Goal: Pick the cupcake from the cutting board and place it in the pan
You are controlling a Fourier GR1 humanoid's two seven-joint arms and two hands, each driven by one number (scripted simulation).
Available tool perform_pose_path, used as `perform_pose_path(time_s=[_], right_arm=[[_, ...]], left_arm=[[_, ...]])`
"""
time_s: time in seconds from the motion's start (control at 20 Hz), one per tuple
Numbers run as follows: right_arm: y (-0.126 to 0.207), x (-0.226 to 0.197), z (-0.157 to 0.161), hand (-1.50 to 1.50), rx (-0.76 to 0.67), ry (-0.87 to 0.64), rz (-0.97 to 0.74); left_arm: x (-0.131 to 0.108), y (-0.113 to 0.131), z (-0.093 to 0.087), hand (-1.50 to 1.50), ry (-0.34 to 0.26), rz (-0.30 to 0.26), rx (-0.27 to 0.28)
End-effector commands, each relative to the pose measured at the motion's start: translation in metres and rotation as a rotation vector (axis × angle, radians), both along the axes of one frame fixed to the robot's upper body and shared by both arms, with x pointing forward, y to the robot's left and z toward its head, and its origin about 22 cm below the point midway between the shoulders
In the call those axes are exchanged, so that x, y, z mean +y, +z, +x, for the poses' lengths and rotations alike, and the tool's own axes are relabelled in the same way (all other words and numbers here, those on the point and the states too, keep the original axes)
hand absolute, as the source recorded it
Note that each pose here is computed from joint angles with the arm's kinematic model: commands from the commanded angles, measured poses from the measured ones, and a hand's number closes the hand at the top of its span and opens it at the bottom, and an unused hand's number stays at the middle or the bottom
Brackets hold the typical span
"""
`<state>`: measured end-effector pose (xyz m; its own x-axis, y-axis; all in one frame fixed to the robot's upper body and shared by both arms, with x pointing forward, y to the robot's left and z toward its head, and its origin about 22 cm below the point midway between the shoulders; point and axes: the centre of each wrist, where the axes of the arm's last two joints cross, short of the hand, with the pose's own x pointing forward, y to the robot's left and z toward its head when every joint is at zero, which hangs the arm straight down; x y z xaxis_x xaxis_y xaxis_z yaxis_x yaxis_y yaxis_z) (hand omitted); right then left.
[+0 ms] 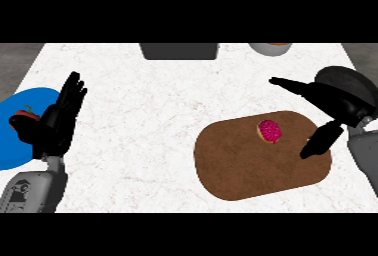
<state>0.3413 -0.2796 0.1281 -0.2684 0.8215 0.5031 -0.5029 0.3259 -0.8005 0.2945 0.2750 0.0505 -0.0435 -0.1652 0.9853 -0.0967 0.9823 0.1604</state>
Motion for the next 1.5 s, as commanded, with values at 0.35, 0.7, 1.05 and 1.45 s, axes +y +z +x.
perform_pose_path(time_s=[0.35,0.7,1.05,1.45], right_arm=[[-0.012,0.03,0.002,-1.5,0.019,0.01,-0.14],[-0.037,0.034,-0.001,-1.5,0.032,0.034,-0.274],[-0.064,0.018,0.018,-1.5,0.061,0.03,-0.297],[-0.083,0.036,0.018,-1.5,0.077,0.034,-0.364]], left_arm=[[0.001,0.0,0.002,0.0,0.015,-0.007,-0.003],[-0.015,-0.001,0.011,0.0,0.009,-0.017,0.004],[-0.013,0.011,0.007,0.0,-0.004,-0.013,-0.006],[-0.011,-0.012,0.002,0.0,0.023,-0.002,0.0]])
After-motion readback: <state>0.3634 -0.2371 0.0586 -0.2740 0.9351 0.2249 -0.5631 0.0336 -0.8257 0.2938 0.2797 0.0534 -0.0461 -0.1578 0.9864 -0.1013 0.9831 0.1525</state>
